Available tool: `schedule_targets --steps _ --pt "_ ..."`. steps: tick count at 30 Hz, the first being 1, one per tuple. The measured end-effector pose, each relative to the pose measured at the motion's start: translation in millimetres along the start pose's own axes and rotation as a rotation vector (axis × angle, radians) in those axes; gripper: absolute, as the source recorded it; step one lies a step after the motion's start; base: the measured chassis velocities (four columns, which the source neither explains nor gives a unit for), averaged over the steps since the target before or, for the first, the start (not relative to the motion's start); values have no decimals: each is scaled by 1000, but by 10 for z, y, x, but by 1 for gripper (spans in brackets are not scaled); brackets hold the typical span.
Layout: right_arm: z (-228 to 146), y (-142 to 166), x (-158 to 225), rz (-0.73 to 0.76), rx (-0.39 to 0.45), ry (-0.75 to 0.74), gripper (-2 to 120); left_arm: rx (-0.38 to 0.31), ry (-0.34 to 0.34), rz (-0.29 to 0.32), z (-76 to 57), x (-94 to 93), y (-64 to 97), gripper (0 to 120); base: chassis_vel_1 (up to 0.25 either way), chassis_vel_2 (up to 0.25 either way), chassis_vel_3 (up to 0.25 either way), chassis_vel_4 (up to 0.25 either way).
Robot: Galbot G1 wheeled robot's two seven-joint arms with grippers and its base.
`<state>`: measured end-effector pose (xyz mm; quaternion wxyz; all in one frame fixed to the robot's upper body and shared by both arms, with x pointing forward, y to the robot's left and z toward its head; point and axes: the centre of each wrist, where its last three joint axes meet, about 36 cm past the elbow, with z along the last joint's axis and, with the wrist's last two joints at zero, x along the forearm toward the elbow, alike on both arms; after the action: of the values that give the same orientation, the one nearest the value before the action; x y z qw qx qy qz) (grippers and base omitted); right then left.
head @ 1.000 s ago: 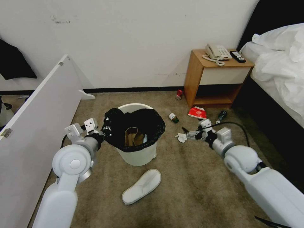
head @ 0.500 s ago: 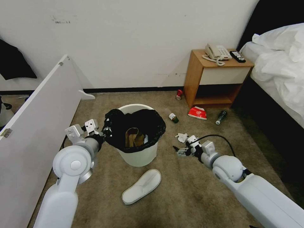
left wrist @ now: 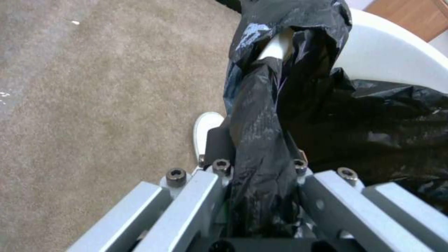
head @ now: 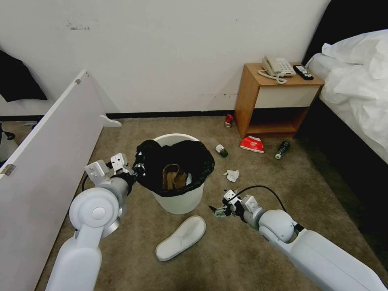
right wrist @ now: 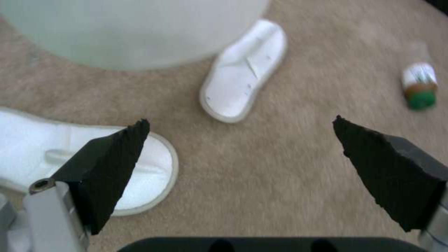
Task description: Pick up the trash bin, then pick up the garbage from the floor and place it into the trash bin.
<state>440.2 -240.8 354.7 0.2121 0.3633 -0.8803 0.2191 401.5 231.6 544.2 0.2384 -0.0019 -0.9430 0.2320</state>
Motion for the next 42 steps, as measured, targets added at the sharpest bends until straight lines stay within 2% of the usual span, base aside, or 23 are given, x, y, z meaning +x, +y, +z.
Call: schedule_targets --steps 8,16,31,42 --pt "165 -163 -125 -65 116 -86 100 -3 6 1 30 -20 -3 5 0 0 0 0" --pt "249 -328 -413 -246 269 -188 100 -5 15 0 86 -37 -8 5 0 0 0 0" --pt "265 -364 -726 -407 362 -259 100 -2 17 4 122 -57 -46 5 0 0 0 0" --pt "418 -357 -737 -411 350 -254 100 -1 21 24 98 -143 -86 5 0 0 0 0"
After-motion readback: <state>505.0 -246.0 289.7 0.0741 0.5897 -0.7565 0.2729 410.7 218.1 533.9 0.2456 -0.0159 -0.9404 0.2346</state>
